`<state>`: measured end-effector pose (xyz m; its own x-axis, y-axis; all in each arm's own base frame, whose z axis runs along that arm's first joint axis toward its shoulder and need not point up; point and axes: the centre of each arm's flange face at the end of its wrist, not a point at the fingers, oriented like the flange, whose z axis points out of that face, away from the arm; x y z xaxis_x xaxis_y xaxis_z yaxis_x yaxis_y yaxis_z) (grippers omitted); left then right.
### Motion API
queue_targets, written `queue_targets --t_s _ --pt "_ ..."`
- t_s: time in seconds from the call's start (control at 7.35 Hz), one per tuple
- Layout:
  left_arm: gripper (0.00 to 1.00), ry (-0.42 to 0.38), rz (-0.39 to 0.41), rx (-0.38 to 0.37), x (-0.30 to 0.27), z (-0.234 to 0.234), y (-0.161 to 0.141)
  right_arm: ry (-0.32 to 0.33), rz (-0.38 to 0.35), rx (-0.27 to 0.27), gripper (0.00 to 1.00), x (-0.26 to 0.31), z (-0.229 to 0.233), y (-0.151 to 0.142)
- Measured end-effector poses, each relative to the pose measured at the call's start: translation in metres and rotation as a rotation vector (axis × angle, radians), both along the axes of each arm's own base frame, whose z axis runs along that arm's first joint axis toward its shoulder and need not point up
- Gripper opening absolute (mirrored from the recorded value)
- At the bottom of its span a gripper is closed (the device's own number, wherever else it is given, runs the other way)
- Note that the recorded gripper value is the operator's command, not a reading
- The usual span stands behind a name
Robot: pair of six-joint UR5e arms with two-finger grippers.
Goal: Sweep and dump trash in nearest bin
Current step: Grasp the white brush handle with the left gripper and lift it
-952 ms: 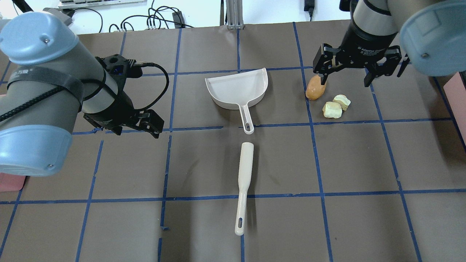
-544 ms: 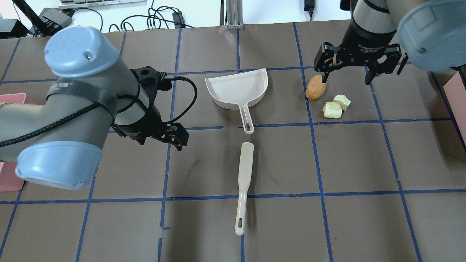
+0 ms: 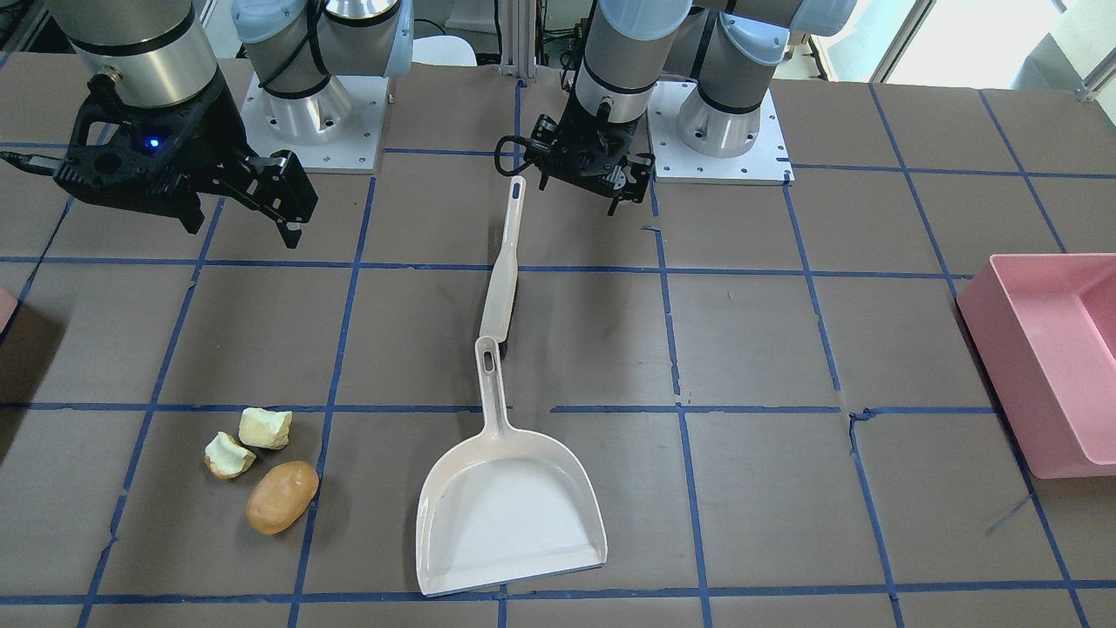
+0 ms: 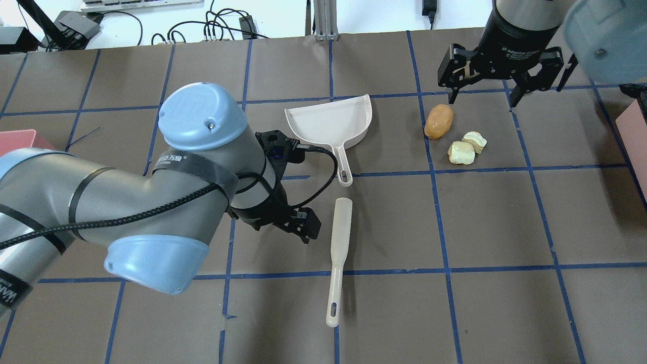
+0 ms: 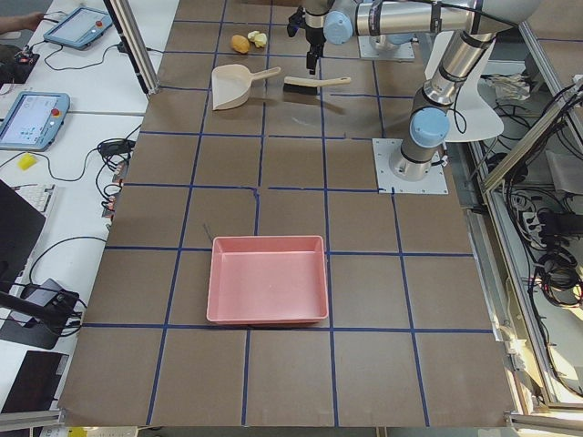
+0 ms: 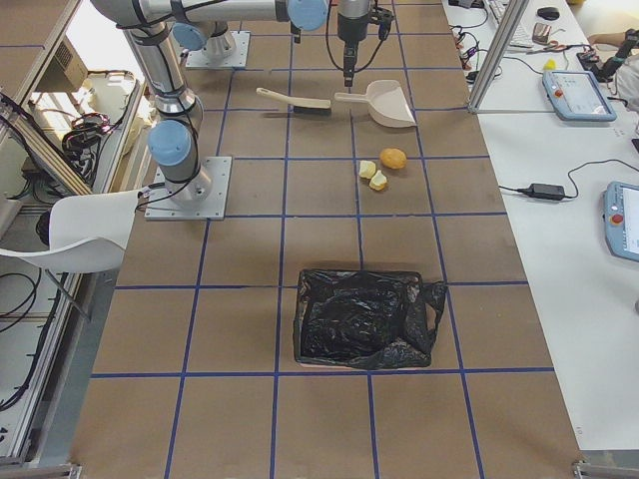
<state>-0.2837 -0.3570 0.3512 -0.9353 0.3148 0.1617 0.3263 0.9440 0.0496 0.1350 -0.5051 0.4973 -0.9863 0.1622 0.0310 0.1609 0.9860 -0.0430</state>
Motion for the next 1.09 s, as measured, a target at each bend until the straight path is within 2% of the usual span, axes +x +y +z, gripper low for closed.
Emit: queue_targets --t_s 0.27,0.68,0.82,1.09 --pt "1.00 0.037 0.047 0.012 -0.023 -0.045 0.010 -0.004 -0.040 -0.011 1.00 0.002 0.007 0.011" --pt "0.99 -0.010 0.162 0.013 -0.061 -0.083 0.018 0.000 -0.040 0.000 1.00 0.004 0.009 0.020" --pt "0.99 -0.031 0.205 0.000 -0.069 -0.091 0.016 -0.002 -0.017 0.001 1.00 0.005 0.009 0.021" --pt "0.99 -0.067 0.264 -0.013 -0.083 -0.098 0.023 -0.002 0.095 0.001 1.00 0.005 0.006 0.018"
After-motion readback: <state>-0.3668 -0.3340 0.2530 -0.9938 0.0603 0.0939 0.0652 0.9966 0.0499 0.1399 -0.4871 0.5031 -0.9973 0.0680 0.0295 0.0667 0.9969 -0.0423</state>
